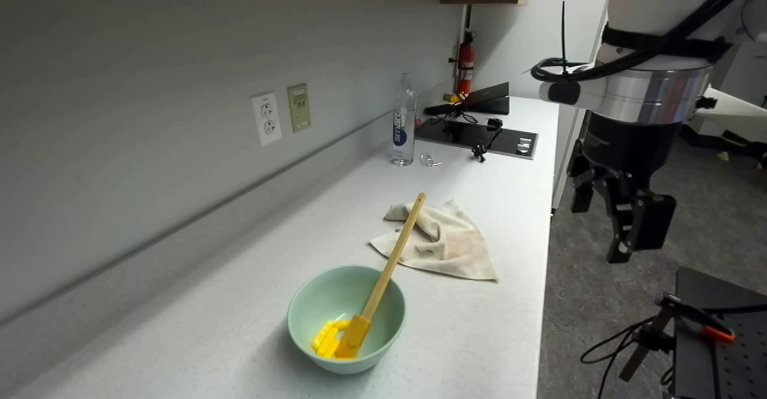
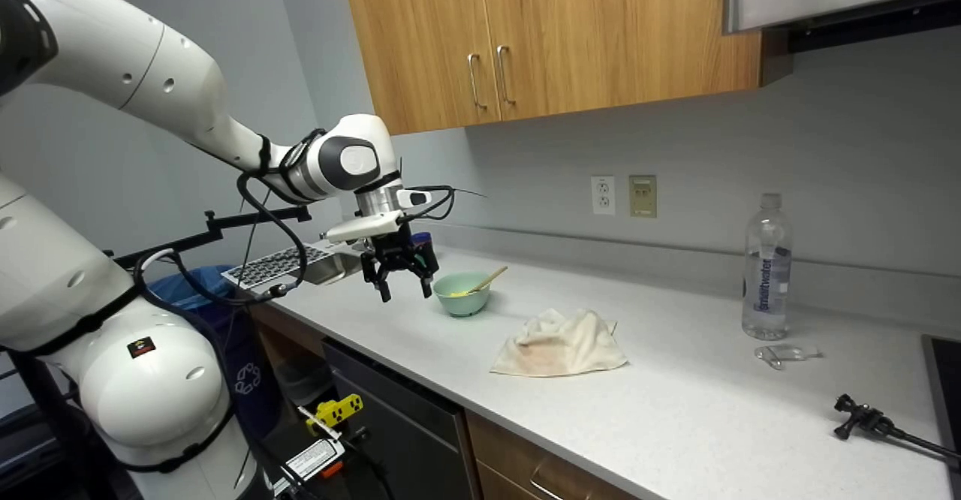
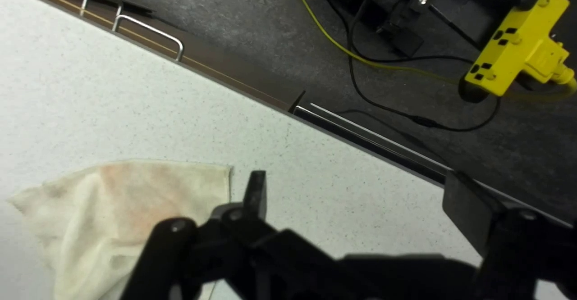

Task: Mix the contents of the bowl with the spatula

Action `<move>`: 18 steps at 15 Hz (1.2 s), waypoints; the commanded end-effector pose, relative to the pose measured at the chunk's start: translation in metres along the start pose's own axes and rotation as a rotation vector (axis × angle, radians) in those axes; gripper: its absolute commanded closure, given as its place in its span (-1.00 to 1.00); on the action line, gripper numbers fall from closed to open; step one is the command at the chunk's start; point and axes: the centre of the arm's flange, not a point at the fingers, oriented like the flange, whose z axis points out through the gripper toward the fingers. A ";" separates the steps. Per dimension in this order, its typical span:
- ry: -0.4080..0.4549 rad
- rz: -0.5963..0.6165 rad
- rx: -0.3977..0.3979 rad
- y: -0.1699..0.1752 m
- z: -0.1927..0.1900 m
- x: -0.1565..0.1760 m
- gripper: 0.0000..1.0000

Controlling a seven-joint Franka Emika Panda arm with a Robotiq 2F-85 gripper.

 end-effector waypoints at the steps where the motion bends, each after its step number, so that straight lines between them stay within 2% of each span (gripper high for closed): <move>1: 0.050 -0.039 -0.124 0.020 -0.018 0.017 -1.00; 3: 0.106 -0.080 -0.193 0.031 -0.031 0.031 -1.00; 5: 0.183 -0.115 -0.226 0.038 -0.041 0.046 -1.00; 10: 0.436 -0.245 -0.185 0.043 -0.041 0.086 -1.00; 12: 0.487 -0.278 -0.174 0.044 -0.038 0.098 -1.00; 13: 0.496 -0.290 -0.170 0.043 -0.037 0.104 -1.00; 14: 0.460 -0.245 -0.196 0.036 -0.036 0.086 -1.00; 18: 0.473 -0.266 -0.182 0.036 -0.030 0.100 -1.00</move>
